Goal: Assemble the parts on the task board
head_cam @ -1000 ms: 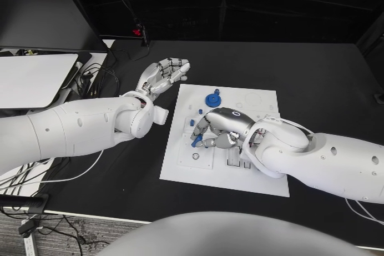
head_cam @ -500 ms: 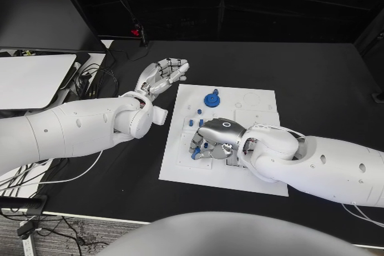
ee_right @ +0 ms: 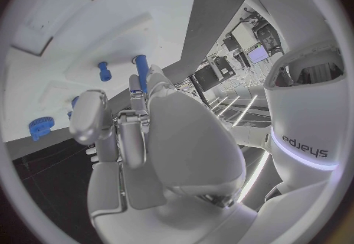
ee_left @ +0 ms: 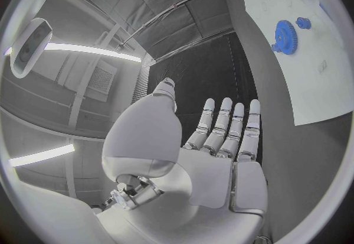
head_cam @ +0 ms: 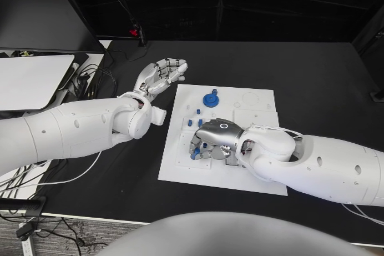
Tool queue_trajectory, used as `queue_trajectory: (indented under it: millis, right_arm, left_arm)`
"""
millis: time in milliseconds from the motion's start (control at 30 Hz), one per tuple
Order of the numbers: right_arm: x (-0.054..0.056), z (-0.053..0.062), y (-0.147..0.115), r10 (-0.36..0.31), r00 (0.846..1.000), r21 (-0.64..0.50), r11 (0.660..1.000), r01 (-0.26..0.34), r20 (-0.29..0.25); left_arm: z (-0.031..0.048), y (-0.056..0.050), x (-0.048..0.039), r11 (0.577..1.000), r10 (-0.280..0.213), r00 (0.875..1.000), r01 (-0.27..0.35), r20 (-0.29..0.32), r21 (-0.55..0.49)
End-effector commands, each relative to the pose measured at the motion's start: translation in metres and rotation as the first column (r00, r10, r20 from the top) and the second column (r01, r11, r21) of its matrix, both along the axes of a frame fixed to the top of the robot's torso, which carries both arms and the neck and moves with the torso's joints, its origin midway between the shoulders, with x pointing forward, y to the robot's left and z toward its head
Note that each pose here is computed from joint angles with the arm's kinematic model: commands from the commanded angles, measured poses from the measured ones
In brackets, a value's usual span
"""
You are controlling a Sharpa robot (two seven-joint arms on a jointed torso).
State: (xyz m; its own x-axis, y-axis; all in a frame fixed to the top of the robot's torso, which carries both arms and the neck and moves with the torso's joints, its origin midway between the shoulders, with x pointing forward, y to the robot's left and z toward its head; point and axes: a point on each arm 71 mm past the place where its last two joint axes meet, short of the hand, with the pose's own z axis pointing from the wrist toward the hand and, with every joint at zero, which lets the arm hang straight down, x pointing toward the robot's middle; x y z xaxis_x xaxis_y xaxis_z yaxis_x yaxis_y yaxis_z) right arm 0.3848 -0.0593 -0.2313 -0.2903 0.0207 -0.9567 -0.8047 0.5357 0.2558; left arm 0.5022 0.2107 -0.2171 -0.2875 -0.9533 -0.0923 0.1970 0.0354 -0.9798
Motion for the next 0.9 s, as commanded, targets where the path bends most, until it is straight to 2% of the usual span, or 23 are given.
queue_trajectory:
  millis: [33, 500, 900]
  right_arm:
    - [0.0001, -0.0002, 0.0022, 0.011, 0.999, -0.013, 1.0, -0.011, 0.03]
    - [0.0007, -0.0039, 0.0039, 0.011, 0.999, -0.049, 0.999, -0.009, 0.041]
    - [-0.0021, -0.0051, 0.0057, 0.034, 0.996, -0.101, 0.995, -0.026, 0.079]
  left_arm:
    - [0.0101, -0.0013, -0.0025, 0.999, -0.018, 0.992, 0.024, 0.127, -0.043]
    - [0.01, -0.0015, -0.0023, 0.999, -0.018, 0.992, 0.024, 0.126, -0.043]
    - [0.0099, -0.0015, -0.0021, 0.999, -0.019, 0.992, 0.025, 0.125, -0.043]
